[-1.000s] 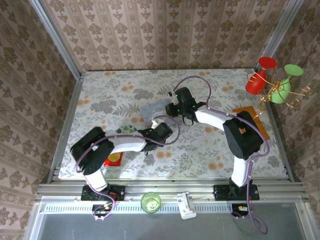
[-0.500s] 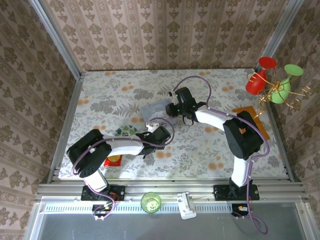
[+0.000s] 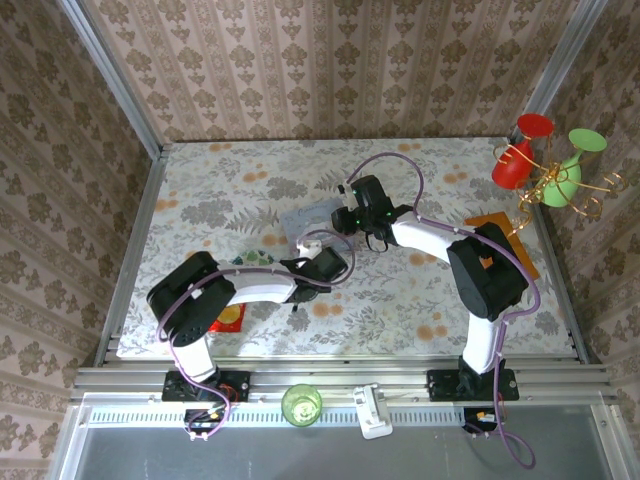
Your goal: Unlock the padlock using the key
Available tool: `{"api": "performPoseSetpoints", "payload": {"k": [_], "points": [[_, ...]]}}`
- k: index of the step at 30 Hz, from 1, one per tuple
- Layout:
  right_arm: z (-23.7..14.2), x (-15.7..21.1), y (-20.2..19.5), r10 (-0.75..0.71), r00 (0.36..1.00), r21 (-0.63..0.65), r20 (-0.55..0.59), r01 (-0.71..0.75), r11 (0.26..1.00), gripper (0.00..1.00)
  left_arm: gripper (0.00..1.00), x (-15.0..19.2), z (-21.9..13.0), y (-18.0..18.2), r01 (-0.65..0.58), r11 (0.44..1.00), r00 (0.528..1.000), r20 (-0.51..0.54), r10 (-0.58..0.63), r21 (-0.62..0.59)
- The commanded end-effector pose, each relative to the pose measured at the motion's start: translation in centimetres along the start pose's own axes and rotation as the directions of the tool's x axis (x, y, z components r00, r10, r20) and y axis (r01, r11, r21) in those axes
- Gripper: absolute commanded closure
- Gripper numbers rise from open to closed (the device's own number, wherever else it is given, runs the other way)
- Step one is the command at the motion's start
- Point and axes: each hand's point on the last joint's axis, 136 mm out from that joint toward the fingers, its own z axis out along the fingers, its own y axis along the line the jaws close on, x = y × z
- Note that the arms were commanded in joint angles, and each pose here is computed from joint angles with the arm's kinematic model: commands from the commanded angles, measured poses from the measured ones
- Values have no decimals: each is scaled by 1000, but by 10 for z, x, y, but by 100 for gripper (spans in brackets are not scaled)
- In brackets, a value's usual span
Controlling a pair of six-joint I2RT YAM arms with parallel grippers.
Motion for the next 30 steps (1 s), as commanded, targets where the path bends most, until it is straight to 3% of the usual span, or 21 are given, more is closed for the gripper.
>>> {"api": "performPoseSetpoints", "payload": {"k": [1, 7, 15, 20, 25, 26, 30], "points": [[7, 80, -8, 45, 966, 24, -256, -40, 999, 71, 70, 6, 21, -13, 26, 998, 999, -37, -23, 63], [12, 83, -5, 45, 964, 4, -264, -46, 999, 71, 67, -6, 22, -25, -61, 996, 998, -8, 61, 63], [12, 95, -7, 53, 958, 5, -282, -54, 999, 74, 64, -49, 18, -75, -164, 976, 984, 95, 152, 142], [13, 100, -13, 68, 952, 15, -297, -67, 998, 74, 64, -48, 17, -101, -204, 963, 977, 97, 189, 175], [10, 94, -21, 84, 954, 23, -286, -81, 996, 73, 63, -41, -1, -90, -158, 967, 986, 79, 145, 198], [10, 92, -25, 87, 954, 32, -288, -81, 996, 73, 62, -40, -8, -91, -166, 964, 985, 84, 152, 208], [12, 77, -43, 138, 953, 62, -271, -126, 990, 72, 40, -55, -43, -101, -256, 921, 965, 129, 227, 295]]}}
